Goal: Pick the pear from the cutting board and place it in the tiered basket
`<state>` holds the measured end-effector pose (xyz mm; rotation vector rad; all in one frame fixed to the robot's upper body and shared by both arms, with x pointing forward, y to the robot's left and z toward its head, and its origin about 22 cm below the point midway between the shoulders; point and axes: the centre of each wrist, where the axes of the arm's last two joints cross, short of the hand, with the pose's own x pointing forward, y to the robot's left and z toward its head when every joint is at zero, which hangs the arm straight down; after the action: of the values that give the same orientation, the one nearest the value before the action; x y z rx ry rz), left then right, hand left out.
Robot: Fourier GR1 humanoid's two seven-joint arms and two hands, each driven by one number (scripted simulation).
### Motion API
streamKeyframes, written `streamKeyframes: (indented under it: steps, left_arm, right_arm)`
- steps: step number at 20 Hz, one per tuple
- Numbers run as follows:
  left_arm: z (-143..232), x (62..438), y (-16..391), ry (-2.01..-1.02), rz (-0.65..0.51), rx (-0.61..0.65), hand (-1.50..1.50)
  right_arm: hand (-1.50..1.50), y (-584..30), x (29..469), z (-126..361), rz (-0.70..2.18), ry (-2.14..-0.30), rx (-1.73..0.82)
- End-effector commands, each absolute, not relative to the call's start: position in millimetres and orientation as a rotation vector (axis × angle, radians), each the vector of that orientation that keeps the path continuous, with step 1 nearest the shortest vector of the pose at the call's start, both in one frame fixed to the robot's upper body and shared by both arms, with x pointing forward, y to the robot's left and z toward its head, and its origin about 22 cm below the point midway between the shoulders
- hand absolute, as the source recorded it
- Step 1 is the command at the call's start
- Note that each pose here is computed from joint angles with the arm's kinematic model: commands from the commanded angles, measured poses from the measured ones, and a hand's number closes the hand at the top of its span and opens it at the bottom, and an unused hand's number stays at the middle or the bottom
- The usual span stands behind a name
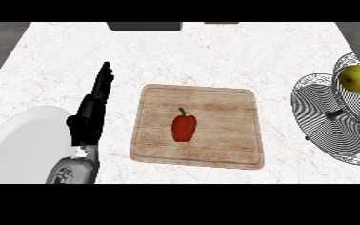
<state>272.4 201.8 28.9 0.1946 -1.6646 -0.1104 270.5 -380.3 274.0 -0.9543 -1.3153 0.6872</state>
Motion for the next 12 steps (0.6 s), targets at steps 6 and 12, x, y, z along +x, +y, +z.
streamKeyframes:
  steps: [6,12]
  left_arm:
    - [40,276,210,-1.657,-0.112,0.188,0.00]
    - [49,273,204,-1.666,-0.100,0.181,0.00]
  right_arm:
    - [-1.50,-427,260,278,0.248,-1.455,-0.850]
    - [-1.50,-510,209,293,0.015,-1.394,-0.855]
